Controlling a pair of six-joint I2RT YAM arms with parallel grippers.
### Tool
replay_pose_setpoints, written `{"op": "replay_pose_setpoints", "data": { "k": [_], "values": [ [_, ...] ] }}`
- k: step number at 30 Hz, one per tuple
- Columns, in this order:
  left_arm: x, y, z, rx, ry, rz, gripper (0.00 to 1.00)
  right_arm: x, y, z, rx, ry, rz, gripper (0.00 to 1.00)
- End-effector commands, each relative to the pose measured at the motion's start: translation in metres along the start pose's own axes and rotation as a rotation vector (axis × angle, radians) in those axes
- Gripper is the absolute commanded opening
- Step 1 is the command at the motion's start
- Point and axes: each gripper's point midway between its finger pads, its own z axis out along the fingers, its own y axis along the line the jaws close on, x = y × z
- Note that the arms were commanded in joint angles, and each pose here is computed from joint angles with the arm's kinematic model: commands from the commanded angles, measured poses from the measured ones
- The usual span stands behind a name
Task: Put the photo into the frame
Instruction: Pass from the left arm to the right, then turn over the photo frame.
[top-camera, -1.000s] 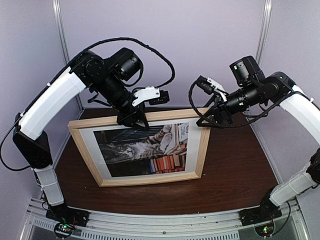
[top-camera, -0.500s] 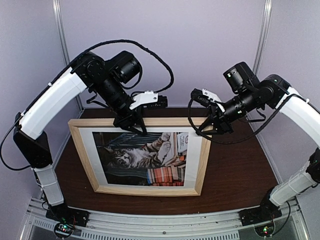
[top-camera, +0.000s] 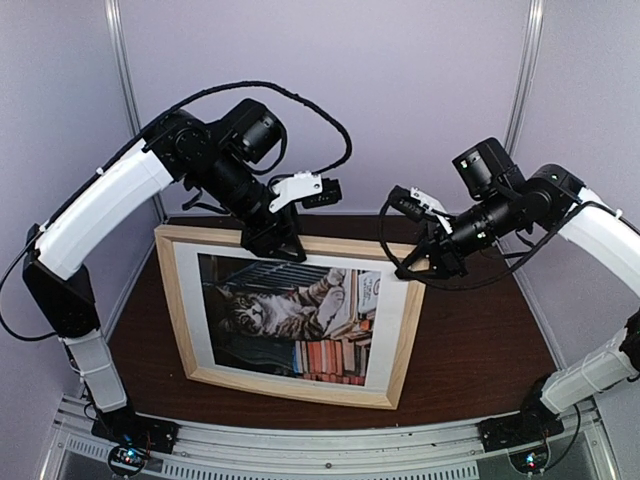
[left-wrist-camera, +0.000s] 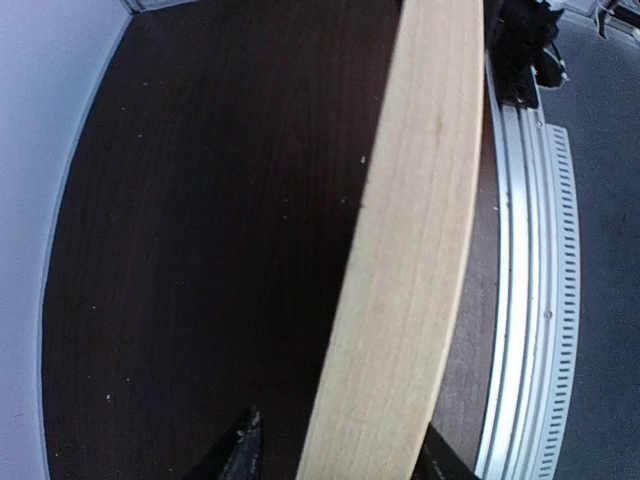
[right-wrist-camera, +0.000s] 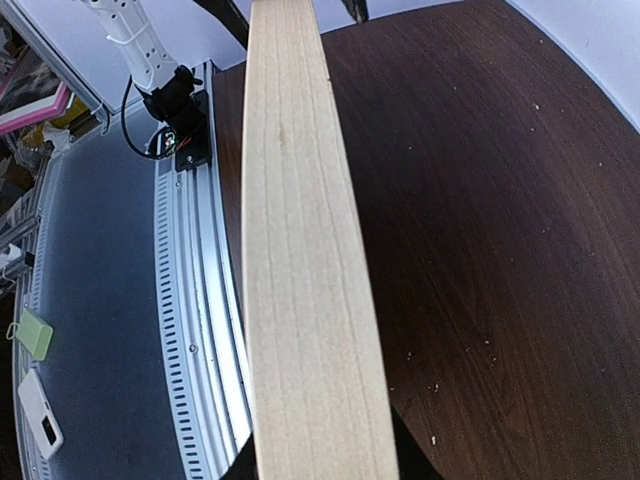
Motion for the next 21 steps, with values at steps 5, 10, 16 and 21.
{"op": "replay_pose_setpoints", "data": {
  "k": [5,10,16,21],
  "values": [
    [-0.030,0.048,-0.047,-0.291,-0.216,-0.064,0.75,-0.002,-0.030,-0.004,0.142,-0.036,0.130,0.00],
    [-0.027,0.063,-0.077,-0.442,-0.275,-0.111,0.89,-0.003,-0.055,-0.008,0.196,-0.064,0.260,0.00],
    [-0.004,0.080,-0.108,-0.596,-0.310,-0.228,0.92,0.001,-0.099,-0.020,0.250,-0.148,0.521,0.00],
    [0.013,0.083,-0.113,-0.646,-0.292,-0.272,0.92,0.023,-0.142,-0.025,0.342,-0.201,0.714,0.00]
  ]
}}
